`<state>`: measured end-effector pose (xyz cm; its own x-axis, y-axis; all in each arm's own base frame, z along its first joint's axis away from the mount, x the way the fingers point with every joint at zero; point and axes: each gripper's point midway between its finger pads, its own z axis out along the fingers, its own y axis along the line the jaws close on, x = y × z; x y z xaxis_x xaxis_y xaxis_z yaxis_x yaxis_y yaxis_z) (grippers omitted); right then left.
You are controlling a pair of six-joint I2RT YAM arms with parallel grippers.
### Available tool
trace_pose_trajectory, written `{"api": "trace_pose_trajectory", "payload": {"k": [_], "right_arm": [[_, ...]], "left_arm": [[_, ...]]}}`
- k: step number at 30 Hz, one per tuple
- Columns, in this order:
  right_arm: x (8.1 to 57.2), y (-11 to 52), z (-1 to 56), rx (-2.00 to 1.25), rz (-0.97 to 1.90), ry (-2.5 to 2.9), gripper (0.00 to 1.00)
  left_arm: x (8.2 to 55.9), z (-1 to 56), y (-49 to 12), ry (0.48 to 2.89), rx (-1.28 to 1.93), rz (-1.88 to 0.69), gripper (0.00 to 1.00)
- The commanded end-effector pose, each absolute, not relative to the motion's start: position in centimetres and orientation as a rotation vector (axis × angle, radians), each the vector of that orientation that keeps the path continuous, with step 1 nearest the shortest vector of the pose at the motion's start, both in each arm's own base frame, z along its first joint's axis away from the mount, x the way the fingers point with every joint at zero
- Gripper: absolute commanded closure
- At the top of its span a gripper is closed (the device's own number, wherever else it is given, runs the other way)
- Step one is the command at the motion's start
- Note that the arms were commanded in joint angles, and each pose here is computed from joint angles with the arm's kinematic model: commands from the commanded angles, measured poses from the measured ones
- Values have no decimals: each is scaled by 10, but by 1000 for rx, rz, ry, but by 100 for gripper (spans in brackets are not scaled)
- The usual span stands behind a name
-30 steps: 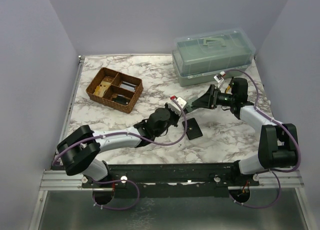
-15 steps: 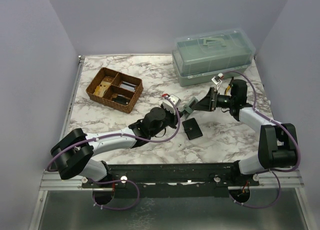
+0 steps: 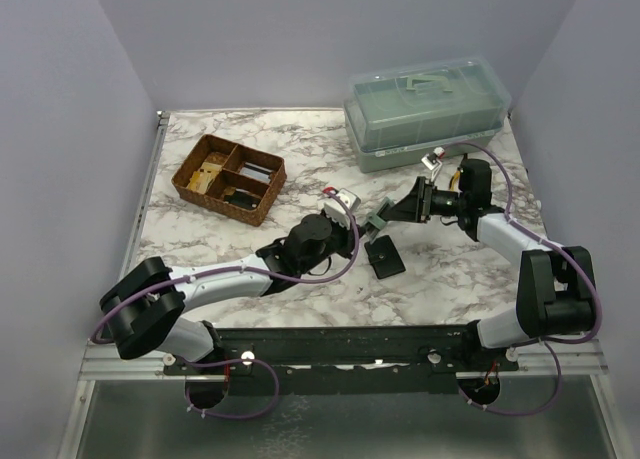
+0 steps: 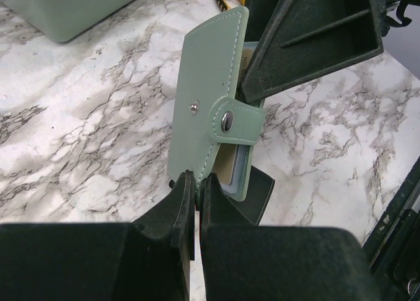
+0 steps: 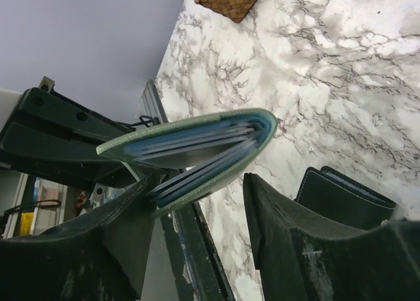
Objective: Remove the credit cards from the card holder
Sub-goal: Open the card holder.
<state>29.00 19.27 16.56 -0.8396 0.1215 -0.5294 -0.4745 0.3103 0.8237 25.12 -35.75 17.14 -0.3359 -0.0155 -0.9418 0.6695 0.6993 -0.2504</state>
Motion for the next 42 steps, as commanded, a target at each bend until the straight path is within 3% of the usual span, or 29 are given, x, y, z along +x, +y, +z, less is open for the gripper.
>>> {"api": "trace_pose_trajectory", "payload": {"k": [1,4,9,12,19,25,30,42], "right_arm": [[299,191,172,-323,1474,2067,41],[298,192,172,-336,1482,2062,42],[299,191,171,-352,1466,2059,54],[297,192,171,-374,1484,2052,54],[267,198,195,-615,1637,1883,25],[257,198,198,-692,1662,1827,21],[253,198,201,-717,1671,1805,25],[262,198,196,-641,1638,1857,48]], "left_arm": [[255,197,-348,1727,476,-745,100],[257,201,-343,1720,457,-728,100],[258,209,-335,1709,419,-747,100],[257,214,-331,1707,399,-780,100],[255,222,-320,1706,352,-873,100],[245,236,-316,1683,343,-1036,100],[234,244,-319,1674,348,-1152,100],[222,254,-318,1620,396,-1218,100]]}}
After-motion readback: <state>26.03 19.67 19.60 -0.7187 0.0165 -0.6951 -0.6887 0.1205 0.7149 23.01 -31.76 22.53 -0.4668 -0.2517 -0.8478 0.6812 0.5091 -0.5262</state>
